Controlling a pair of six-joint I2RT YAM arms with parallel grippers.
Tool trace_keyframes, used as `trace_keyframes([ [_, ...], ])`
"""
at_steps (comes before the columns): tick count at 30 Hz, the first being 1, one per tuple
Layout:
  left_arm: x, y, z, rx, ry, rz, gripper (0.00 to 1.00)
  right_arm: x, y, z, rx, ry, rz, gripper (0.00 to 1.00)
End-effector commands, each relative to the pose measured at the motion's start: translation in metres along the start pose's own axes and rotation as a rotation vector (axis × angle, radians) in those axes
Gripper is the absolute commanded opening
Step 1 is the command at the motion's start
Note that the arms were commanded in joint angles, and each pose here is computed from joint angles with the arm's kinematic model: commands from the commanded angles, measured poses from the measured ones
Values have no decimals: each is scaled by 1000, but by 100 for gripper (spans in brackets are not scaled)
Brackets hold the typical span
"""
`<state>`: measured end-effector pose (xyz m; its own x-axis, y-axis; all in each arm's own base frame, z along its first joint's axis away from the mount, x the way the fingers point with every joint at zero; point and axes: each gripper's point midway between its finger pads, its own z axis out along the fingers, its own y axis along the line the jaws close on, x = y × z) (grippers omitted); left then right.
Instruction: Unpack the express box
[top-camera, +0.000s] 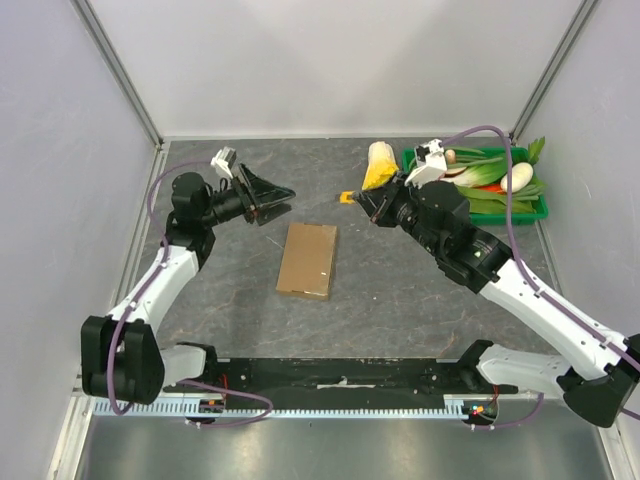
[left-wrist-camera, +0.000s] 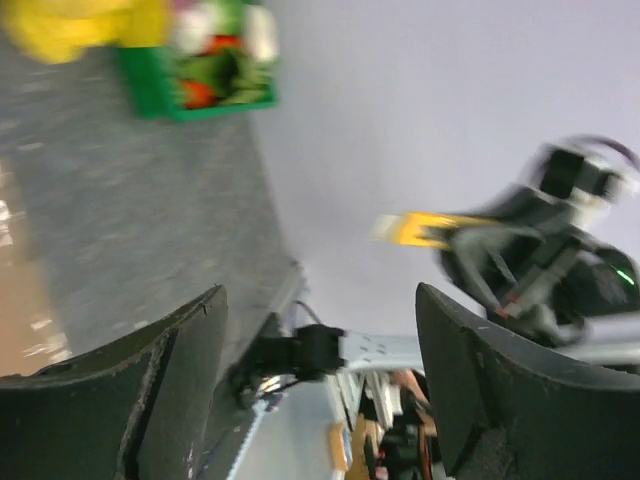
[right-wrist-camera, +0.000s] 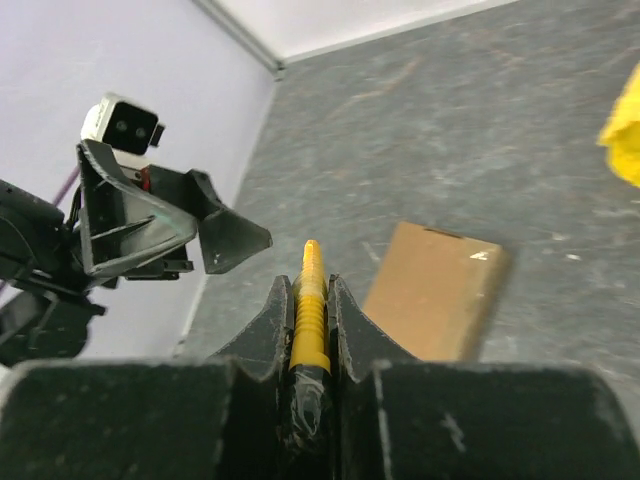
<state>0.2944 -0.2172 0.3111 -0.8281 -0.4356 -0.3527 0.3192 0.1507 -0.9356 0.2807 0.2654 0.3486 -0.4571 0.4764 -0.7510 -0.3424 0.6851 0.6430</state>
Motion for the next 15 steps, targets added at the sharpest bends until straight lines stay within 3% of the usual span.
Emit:
trace_keyframes([
  [1, 14, 101, -20, -346, 38, -84, 81, -3, -42, -9, 183, -34, -102, 0],
  [3, 23, 138, -28, -481, 61, -94, 81, 3, -49, -7, 204, -24, -114, 0],
  [11, 73, 229, -49, -690, 132, -177, 83, 45, -84, 7, 267, 74, -182, 0],
  [15, 95, 236, -44, -660, 176, -244, 80, 61, -95, 11, 279, 112, -207, 0],
])
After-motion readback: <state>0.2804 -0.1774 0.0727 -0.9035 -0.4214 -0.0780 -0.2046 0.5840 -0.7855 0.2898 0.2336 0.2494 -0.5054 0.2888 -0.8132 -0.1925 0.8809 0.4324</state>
